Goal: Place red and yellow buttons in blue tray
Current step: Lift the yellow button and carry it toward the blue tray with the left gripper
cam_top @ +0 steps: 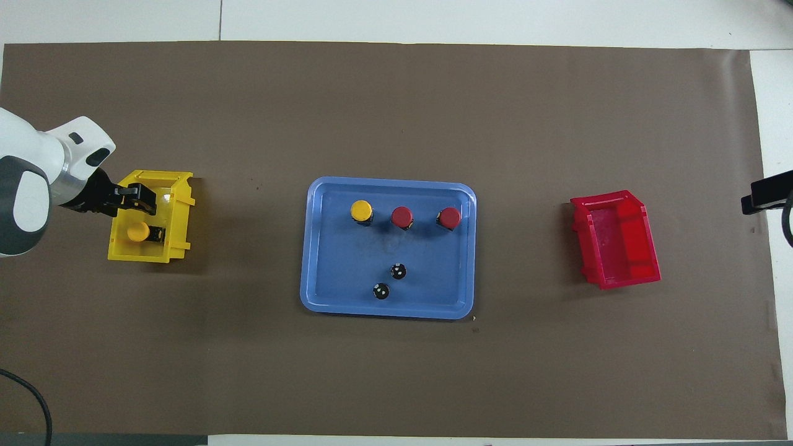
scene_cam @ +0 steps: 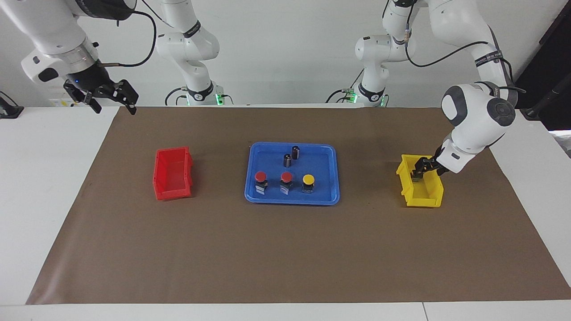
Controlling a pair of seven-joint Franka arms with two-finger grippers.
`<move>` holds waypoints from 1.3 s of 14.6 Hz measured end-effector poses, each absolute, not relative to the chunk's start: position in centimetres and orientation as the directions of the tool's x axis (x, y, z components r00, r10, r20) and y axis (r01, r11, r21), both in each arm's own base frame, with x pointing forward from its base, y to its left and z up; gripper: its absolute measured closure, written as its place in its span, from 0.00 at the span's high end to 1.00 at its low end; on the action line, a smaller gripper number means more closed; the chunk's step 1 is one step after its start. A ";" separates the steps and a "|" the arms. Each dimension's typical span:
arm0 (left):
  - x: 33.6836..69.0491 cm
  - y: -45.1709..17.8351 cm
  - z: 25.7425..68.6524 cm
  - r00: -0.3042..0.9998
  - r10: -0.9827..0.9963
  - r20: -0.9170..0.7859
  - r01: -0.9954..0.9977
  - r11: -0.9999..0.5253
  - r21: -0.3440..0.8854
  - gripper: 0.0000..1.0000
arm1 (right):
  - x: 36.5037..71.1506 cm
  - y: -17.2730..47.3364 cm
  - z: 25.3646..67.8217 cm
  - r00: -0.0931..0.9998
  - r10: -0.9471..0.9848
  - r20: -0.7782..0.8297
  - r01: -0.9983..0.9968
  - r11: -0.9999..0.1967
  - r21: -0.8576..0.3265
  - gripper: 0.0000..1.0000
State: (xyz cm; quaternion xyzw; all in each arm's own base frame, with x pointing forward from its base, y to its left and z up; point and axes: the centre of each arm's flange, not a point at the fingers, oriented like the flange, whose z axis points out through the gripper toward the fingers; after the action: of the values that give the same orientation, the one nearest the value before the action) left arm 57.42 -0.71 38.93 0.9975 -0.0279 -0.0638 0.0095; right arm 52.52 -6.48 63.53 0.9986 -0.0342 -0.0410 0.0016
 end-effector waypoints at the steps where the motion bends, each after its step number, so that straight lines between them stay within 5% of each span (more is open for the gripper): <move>1: 57.3 -0.7 38.9 0.990 -0.057 -0.130 -0.055 -0.998 0.023 0.70 | 52.5 -6.5 63.5 0.994 -0.068 -0.082 -0.068 -0.998 0.006 1.00; 13: 54.4 0.4 36.4 0.986 -0.037 -0.160 -0.034 -0.999 0.026 0.65 | 52.5 -6.5 63.5 0.994 -0.068 -0.082 -0.068 -0.998 0.006 1.00; 16: 54.4 1.0 36.6 0.988 -0.027 -0.154 -0.023 -0.999 0.026 0.41 | 52.5 -6.5 63.5 0.994 -0.068 -0.082 -0.068 -0.998 0.006 1.00; 19: 55.0 2.0 38.0 0.990 -0.006 -0.139 -0.002 -1.000 0.029 0.41 | 52.5 -6.5 63.5 0.994 -0.068 -0.082 -0.068 -0.998 0.006 1.00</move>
State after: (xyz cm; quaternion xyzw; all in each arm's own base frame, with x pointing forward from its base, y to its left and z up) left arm 54.98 2.03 37.99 0.9975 -0.0020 -0.0698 0.0144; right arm 52.52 -6.48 63.52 0.9986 -0.0342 -0.0410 0.0016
